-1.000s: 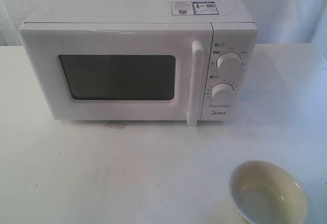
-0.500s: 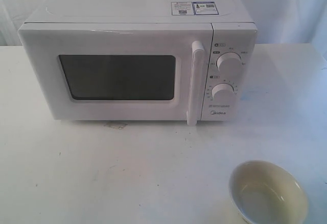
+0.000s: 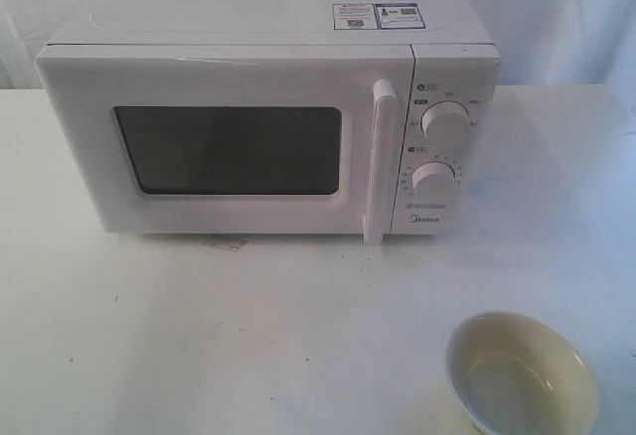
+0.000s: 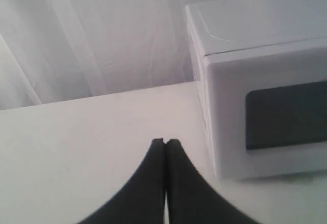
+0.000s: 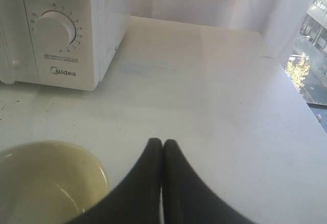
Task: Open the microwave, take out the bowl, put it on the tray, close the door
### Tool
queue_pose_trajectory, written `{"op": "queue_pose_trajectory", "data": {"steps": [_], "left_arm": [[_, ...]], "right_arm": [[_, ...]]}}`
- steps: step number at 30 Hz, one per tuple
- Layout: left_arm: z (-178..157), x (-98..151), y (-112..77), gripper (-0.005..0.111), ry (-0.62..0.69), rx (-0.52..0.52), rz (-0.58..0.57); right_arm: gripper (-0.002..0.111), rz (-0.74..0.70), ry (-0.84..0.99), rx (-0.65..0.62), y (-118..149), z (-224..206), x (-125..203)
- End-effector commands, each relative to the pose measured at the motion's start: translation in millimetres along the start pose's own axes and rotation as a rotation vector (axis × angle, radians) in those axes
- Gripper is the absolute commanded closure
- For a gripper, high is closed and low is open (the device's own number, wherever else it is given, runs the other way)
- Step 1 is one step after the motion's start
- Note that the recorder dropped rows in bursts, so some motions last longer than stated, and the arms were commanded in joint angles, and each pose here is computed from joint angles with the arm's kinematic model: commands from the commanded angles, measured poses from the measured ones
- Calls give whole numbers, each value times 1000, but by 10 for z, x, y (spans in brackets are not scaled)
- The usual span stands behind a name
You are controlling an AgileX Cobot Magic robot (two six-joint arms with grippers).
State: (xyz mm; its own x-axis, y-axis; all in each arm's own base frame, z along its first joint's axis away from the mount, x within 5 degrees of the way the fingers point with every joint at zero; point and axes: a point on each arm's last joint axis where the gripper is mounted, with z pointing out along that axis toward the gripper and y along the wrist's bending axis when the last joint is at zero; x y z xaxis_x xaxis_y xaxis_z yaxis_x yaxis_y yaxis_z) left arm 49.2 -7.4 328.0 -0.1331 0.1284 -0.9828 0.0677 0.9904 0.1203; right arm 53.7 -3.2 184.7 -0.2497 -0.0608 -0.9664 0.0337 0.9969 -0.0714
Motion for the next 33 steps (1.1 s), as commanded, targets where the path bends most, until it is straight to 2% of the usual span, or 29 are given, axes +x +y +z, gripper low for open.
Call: {"op": "queue_pose_trajectory", "data": {"steps": [1,4,7,9,10,12,15,20,27,33], "left_arm": [[281,471,45,107,-121,-98,-26],[385,861,27,107,-77,-120,-16],[434,1276,-23,107,40,-107,10],[438,1374,-37,107,73,-100,47],[433,1445,-66,107,151,-65,67],[430,1468,-76,107,177,-52,88],[430,1469,-77,107,176,-55,37],[368,1480,-104,107,157,-55,-181],[266,1543,-146,107,173,-27,-135],[256,1562,-155,107,190,-27,-218]], "right_arm": [[108,0,0,8,-3,3,19],[108,0,0,8,-3,3,19],[108,0,0,8,-3,3,19],[108,0,0,8,-3,3,19],[108,0,0,8,-3,3,19],[108,0,0,8,-3,3,19],[108,0,0,8,-3,3,19],[108,0,0,8,-3,3,19],[108,0,0,8,-3,3,19],[108,0,0,8,-3,3,19]]}}
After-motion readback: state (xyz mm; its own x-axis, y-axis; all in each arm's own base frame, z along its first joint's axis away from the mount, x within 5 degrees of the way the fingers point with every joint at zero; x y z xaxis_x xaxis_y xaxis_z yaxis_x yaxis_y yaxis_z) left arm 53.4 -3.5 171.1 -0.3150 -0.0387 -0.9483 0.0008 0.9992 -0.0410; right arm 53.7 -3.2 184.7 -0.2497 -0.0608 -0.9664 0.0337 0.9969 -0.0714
